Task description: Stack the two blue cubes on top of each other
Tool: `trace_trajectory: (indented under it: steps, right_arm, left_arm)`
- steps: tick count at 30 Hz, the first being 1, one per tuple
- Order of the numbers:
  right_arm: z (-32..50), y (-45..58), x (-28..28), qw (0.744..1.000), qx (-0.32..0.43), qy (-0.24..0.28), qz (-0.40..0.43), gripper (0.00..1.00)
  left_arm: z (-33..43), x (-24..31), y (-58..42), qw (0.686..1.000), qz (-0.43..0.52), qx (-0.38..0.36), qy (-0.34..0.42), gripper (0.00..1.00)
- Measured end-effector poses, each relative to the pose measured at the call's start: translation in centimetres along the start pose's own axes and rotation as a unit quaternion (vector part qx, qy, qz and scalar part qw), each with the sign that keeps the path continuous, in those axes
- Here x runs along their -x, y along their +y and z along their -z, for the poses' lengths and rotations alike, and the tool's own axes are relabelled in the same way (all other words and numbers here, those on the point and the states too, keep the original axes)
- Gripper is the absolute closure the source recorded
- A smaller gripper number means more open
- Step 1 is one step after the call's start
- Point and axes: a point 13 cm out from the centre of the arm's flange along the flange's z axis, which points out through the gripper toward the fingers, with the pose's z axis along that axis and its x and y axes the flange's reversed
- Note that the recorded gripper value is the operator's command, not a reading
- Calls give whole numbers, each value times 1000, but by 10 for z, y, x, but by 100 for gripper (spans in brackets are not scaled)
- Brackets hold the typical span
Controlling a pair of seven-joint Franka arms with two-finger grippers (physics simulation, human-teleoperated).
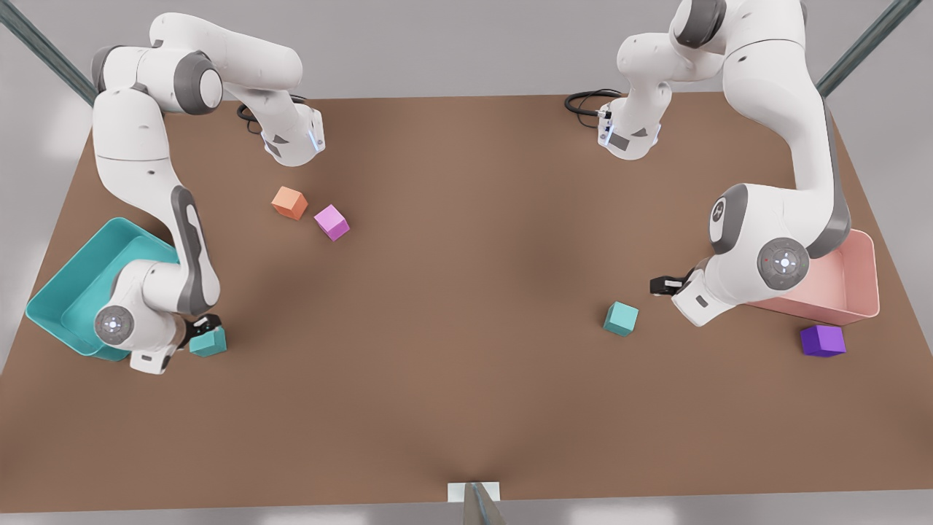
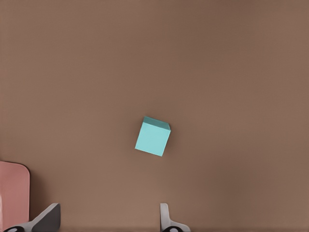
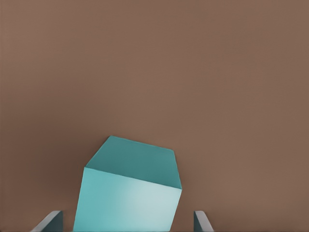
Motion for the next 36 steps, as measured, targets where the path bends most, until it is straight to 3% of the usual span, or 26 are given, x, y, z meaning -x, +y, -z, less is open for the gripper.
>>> trace_trajectory:
  steps: [19,20,22,24,26,28,31,33,36]
  right_arm:
    - [-34,23,-2,996,57,3,-63,0]
    - [-35,24,-2,996,61,2,-67,2]
    - [-36,25,-1,995,67,-1,-76,41]
    - [-34,27,0,994,72,-4,-81,58]
    - [-31,28,2,994,75,-8,-84,65]
    - [-18,29,5,994,75,-15,-82,65]
    - [66,65,43,996,66,-53,-41,68]
    - [153,136,96,994,52,-88,29,68]
    - [271,355,186,971,48,-142,188,72]
  left_arm:
    - [-15,1,3,1000,-9,17,15,0]
    - [-19,3,3,1000,-10,18,16,0]
    - [-32,13,-10,999,-31,33,15,0]
    - [-52,22,-34,997,-65,41,18,0]
    - [-47,27,-39,995,-89,39,5,0]
    - [-43,31,-43,994,-105,35,-6,0]
    - [-40,34,-49,991,-128,34,-16,0]
    - [-53,38,-49,989,-141,36,-11,0]
    - [-71,45,-48,986,-161,45,-7,0]
